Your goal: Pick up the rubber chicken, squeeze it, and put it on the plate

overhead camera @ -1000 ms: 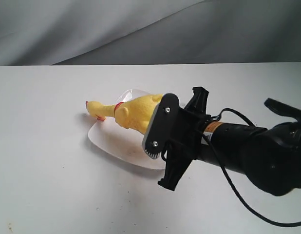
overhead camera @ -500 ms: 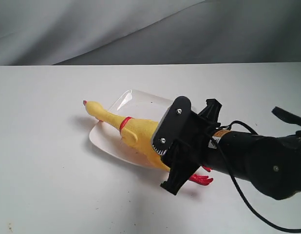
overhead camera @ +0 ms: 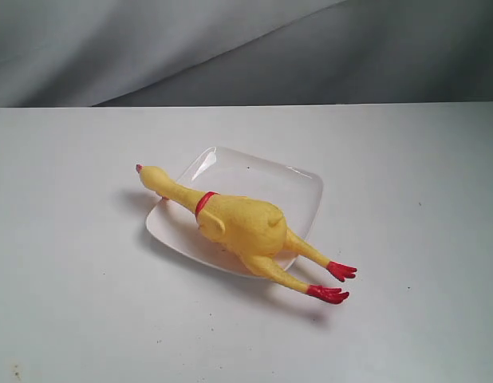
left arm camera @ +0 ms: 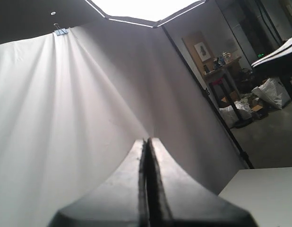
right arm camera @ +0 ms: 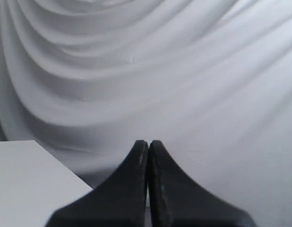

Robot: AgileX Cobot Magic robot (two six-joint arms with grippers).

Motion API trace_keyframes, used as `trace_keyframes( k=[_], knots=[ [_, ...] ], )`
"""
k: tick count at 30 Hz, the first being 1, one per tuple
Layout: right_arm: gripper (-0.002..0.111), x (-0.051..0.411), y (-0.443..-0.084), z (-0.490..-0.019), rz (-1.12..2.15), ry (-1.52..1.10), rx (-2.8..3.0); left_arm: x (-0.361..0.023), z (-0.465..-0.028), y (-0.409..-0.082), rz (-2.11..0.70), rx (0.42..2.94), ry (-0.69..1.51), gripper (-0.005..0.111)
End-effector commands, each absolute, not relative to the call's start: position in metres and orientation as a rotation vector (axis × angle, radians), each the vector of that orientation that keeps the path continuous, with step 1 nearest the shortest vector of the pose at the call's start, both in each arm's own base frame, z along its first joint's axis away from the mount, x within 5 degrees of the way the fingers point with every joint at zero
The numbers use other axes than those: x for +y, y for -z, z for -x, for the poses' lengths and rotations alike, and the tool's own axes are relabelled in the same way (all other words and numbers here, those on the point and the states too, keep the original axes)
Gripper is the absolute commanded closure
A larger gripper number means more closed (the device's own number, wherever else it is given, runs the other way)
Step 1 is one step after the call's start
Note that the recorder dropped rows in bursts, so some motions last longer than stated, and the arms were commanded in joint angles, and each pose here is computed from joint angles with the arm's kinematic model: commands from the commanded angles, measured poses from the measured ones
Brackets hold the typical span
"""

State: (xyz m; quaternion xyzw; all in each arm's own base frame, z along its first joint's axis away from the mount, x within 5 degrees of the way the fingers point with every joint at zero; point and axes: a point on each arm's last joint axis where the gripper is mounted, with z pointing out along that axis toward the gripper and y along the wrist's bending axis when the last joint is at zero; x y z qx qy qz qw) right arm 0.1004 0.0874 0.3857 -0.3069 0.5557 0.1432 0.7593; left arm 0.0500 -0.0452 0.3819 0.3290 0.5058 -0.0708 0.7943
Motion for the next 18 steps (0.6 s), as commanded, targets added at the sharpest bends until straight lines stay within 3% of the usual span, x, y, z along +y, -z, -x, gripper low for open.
trace_keyframes(
  k=[1,7,18],
  knots=[
    [0.108,0.065,-0.392,-0.066,0.705,-0.384,1.145,-0.044,-0.05,-0.381,-0.692,1.092,0.159,0.107],
    [0.108,0.035,-0.404,-0.036,0.619,-0.395,1.01,-0.044,-0.05,-0.381,-0.695,1.09,0.154,0.107],
    [0.108,0.023,-0.41,-0.028,0.539,-0.366,0.938,-0.044,-0.05,-0.381,-0.695,1.09,0.154,0.107]
  ],
)
